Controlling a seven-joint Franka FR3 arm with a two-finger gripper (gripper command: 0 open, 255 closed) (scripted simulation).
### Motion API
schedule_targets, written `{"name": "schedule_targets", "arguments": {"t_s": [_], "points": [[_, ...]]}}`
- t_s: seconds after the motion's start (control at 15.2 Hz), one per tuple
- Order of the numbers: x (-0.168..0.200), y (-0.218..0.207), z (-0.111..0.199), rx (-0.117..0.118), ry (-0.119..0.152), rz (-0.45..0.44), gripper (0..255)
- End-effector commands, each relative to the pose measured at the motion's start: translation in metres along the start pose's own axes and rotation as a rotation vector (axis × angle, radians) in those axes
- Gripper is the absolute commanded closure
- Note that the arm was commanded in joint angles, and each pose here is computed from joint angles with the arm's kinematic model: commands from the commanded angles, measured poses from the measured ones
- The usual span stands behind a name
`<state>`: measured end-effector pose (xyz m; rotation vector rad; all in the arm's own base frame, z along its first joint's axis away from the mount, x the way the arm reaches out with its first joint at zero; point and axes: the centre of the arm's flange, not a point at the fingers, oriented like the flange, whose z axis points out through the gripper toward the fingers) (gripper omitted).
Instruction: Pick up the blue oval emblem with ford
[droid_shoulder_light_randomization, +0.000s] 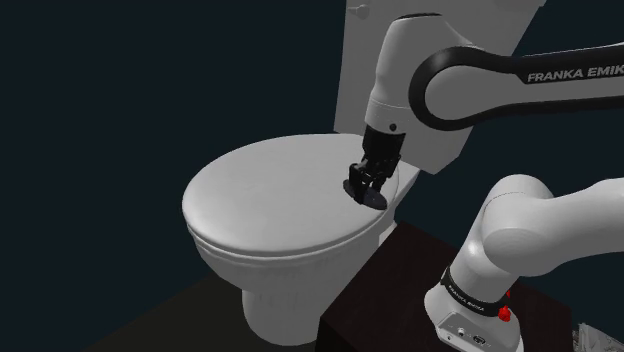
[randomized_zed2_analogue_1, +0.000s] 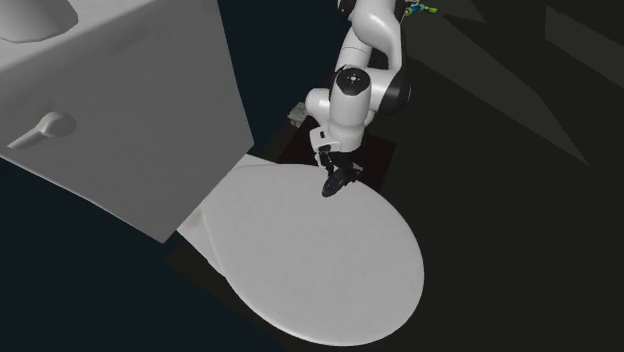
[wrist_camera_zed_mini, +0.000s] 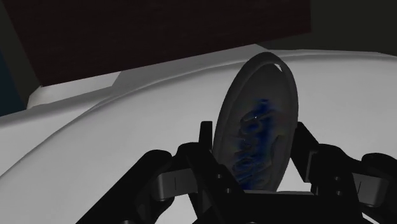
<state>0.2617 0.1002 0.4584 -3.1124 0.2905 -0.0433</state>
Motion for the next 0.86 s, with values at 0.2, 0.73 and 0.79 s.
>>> {"name": "schedule_targets", "arguments": {"t_s": [0.2, 0.73, 0.79], "points": [[0.001, 0.000, -0.026, 0.000, -0.001, 0.000, 255], [0.002, -0.001, -0.063, 0.000, -0.001, 0.000, 255], [0.002, -0.001, -0.063, 0.000, -0.001, 0.000, 255]]}}
